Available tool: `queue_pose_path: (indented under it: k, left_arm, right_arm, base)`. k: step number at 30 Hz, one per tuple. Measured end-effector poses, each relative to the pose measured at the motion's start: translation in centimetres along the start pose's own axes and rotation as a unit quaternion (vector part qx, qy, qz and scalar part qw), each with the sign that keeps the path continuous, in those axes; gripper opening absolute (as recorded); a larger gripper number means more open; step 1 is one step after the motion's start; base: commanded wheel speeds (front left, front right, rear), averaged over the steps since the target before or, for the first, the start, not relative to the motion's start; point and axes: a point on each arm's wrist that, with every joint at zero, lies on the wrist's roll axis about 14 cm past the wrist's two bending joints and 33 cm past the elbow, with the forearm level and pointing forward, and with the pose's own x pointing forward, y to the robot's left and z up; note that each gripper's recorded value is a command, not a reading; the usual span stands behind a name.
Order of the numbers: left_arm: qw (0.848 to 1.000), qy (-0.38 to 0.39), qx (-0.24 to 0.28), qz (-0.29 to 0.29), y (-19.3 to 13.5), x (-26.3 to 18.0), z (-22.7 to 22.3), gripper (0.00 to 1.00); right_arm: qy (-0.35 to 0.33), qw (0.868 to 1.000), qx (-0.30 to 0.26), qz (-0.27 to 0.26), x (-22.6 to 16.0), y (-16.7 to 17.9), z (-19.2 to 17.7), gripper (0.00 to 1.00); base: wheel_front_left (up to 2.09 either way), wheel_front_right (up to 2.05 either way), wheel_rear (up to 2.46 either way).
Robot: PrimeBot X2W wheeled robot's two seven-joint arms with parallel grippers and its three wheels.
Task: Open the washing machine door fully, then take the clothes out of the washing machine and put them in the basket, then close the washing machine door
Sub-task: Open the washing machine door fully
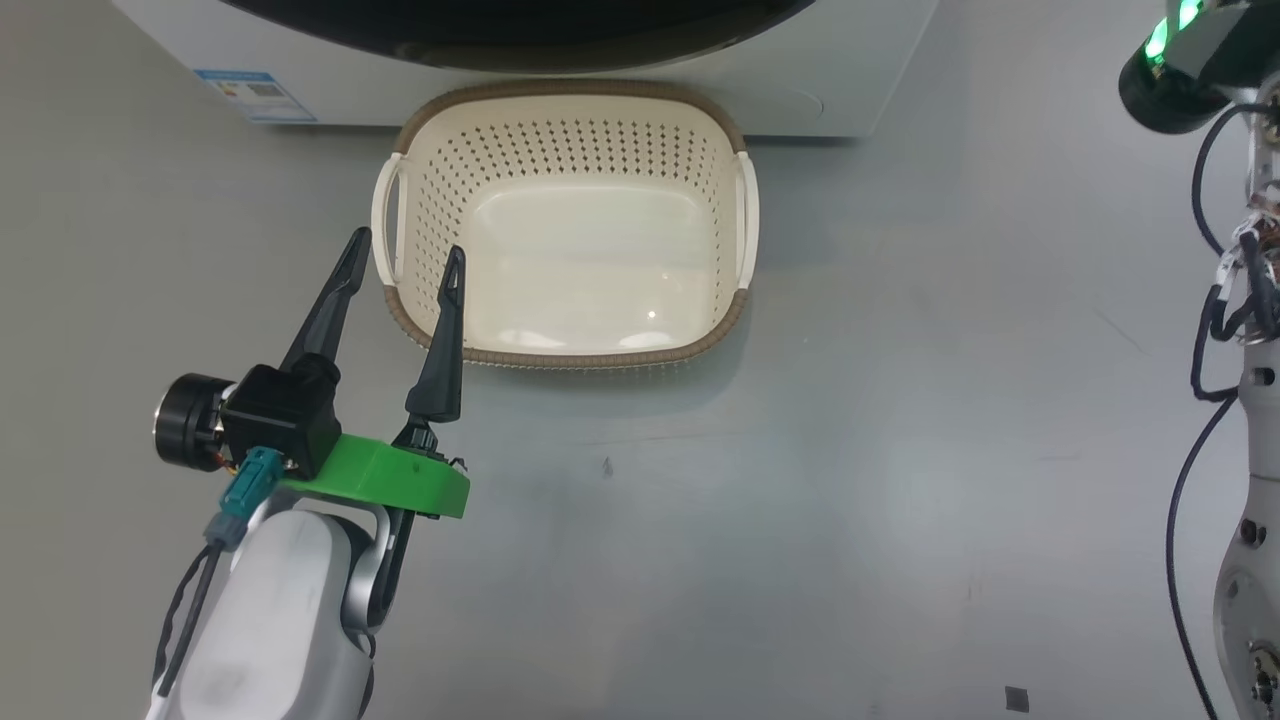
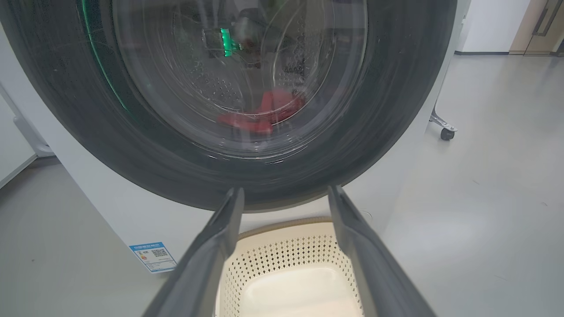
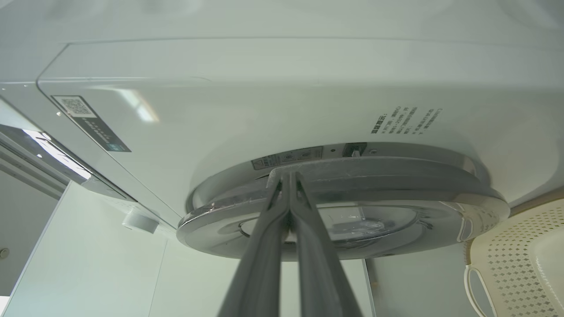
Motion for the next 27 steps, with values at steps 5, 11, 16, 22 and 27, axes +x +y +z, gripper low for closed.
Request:
queue_pose_path:
  k: [5, 11, 16, 22, 27]
  left_arm:
    - [1.000, 0.011, 0.003, 0.006, 0.7, 0.4, -1.0, 1.00]
    - [1.000, 0.025, 0.006, 0.014, 1.4, 0.4, -2.1, 1.00]
    - [0.999, 0.029, 0.012, 0.024, 2.2, 0.3, -2.3, 1.00]
    - [0.999, 0.031, 0.003, 0.041, 3.2, 0.1, -2.5, 1.00]
    - [0.998, 0.035, -0.007, 0.043, 3.2, 0.0, -2.8, 1.00]
  right_arm:
    - [0.031, 0.999, -0.017, -0.003, 2.1, -0.7, -0.4, 0.00]
    - [0.061, 0.998, -0.019, -0.009, 4.1, -1.7, -0.8, 0.00]
    - [0.086, 0.996, -0.015, -0.021, 5.4, -3.2, -1.9, 0.00]
    - [0.110, 0.993, -0.006, -0.028, 6.9, -4.3, -3.0, 0.00]
    - [0.112, 0.993, -0.007, -0.033, 7.6, -4.8, -2.9, 0.00]
  base:
    - [0.00, 0.00, 0.00]
    - [0.00, 0.00, 0.00]
    - [0.00, 0.00, 0.00]
    - [0.00, 0.00, 0.00]
    - [0.00, 0.00, 0.00]
